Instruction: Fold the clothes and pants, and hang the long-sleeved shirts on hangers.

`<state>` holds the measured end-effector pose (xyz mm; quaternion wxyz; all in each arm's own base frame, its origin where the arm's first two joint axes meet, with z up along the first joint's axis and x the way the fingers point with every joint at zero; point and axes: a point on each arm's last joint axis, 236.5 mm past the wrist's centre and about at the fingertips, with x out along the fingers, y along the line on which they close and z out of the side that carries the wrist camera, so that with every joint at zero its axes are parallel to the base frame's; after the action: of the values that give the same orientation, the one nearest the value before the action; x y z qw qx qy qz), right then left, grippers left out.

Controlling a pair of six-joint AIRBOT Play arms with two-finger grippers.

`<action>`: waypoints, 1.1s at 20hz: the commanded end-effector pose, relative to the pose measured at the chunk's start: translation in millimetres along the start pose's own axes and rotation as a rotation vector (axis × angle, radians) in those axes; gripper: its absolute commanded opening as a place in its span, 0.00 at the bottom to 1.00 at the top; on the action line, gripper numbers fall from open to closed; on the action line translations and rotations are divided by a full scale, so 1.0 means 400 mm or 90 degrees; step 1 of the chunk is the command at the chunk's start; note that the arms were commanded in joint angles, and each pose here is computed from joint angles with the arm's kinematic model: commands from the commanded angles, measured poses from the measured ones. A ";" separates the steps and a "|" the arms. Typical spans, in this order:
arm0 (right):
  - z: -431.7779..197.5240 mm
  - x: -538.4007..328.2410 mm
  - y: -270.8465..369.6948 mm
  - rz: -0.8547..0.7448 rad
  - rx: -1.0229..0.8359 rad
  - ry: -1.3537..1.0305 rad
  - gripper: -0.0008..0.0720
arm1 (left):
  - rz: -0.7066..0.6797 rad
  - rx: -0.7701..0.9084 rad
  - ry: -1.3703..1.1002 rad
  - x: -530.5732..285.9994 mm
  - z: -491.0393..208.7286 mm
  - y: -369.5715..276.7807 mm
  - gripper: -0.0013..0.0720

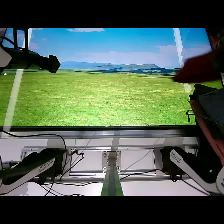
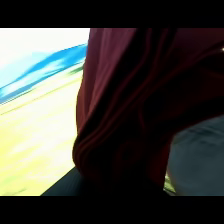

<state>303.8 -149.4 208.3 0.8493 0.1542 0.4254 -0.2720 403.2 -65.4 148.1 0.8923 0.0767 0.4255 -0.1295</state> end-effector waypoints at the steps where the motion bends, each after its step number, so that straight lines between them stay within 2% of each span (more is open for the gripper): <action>1: -0.087 -0.245 -0.396 -0.297 0.217 -0.071 0.03 | 0.001 0.000 0.000 -0.001 0.000 0.001 0.97; 3: -0.120 -0.334 -0.487 -0.357 0.296 -0.123 0.04 | 0.001 -0.001 0.000 -0.001 0.000 0.001 0.97; 4: -0.133 -0.362 -0.518 -0.380 0.326 -0.139 0.12 | 0.001 0.000 0.000 -0.001 0.000 0.001 0.97; 6: -0.180 -0.379 -0.552 -0.409 0.375 -0.116 0.72 | 0.001 0.000 0.000 -0.001 0.000 0.001 0.97; 7: -0.194 -0.367 -0.552 -0.407 0.361 -0.086 0.74 | 0.001 -0.001 0.000 -0.001 0.000 0.001 0.97; 8: -0.195 -0.348 -0.539 -0.388 0.333 -0.063 0.74 | 0.001 -0.001 0.000 -0.001 0.000 0.002 0.97; 9: -0.184 -0.312 -0.506 -0.340 0.315 -0.045 0.60 | 0.001 -0.001 0.000 -0.001 0.000 0.002 0.97; 11: -0.161 -0.243 -0.418 -0.224 0.289 -0.015 0.31 | 0.001 0.000 0.000 -0.001 0.000 0.001 0.97; 12: -0.146 -0.209 -0.359 -0.152 0.271 0.000 0.08 | 0.001 -0.001 0.000 -0.001 0.000 0.001 0.97; 13: -0.129 -0.183 -0.300 -0.086 0.244 0.011 0.04 | 0.001 0.000 0.000 -0.001 0.000 0.001 0.97; 17: -0.075 -0.125 -0.093 0.065 0.087 0.019 0.03 | 0.001 -0.001 0.000 -0.001 0.000 0.001 0.97; 22: -0.047 -0.149 0.291 0.250 -0.195 -0.076 0.03 | 0.001 -0.001 0.000 -0.001 0.000 0.002 0.97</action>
<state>286.5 -98.9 236.5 0.8849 0.1630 0.4039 -0.1650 403.1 -65.3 148.0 0.8922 0.0767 0.4259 -0.1294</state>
